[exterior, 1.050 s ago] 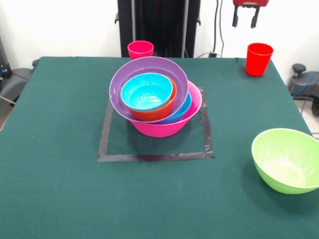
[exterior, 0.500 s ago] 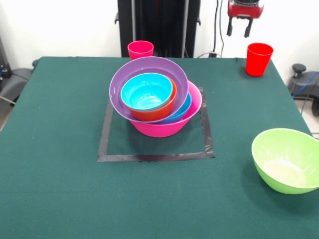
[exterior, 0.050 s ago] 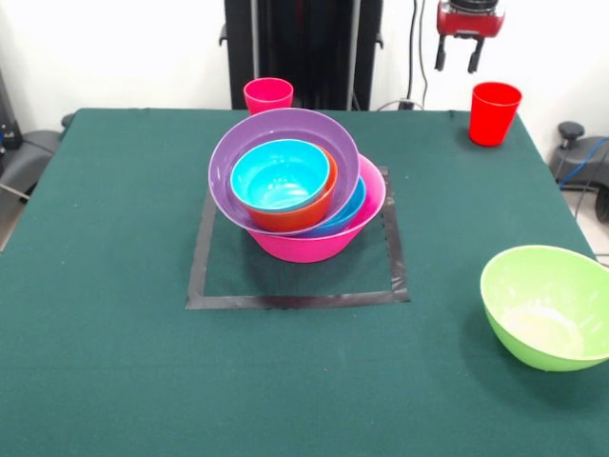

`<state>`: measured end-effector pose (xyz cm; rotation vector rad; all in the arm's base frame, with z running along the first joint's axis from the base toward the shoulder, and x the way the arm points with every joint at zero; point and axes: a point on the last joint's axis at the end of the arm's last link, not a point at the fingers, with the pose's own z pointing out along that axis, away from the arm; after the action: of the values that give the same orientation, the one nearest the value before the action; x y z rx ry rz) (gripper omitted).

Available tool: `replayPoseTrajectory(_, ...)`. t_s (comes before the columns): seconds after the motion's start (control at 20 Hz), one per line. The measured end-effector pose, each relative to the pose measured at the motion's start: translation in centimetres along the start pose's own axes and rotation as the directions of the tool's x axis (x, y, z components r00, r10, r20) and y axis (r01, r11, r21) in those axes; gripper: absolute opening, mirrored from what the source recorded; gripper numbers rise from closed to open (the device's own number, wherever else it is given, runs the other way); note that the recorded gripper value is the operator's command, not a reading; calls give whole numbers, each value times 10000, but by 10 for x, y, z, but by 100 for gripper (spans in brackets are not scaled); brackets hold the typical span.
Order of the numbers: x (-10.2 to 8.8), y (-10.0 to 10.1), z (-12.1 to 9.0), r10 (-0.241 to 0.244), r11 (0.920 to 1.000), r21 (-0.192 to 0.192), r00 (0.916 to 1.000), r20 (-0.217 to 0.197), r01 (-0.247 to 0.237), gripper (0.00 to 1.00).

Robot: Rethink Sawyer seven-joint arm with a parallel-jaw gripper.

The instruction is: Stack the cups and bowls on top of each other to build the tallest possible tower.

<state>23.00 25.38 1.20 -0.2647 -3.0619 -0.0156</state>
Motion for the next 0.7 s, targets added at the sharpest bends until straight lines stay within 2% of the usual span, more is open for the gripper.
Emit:
replayPoseTrajectory(0.3,-8,8,-5,198,9998,45,9998,96,-198,100)
replayPoseTrajectory(0.7,-41,25,-11,694,9976,0,9973,227,-695,100)
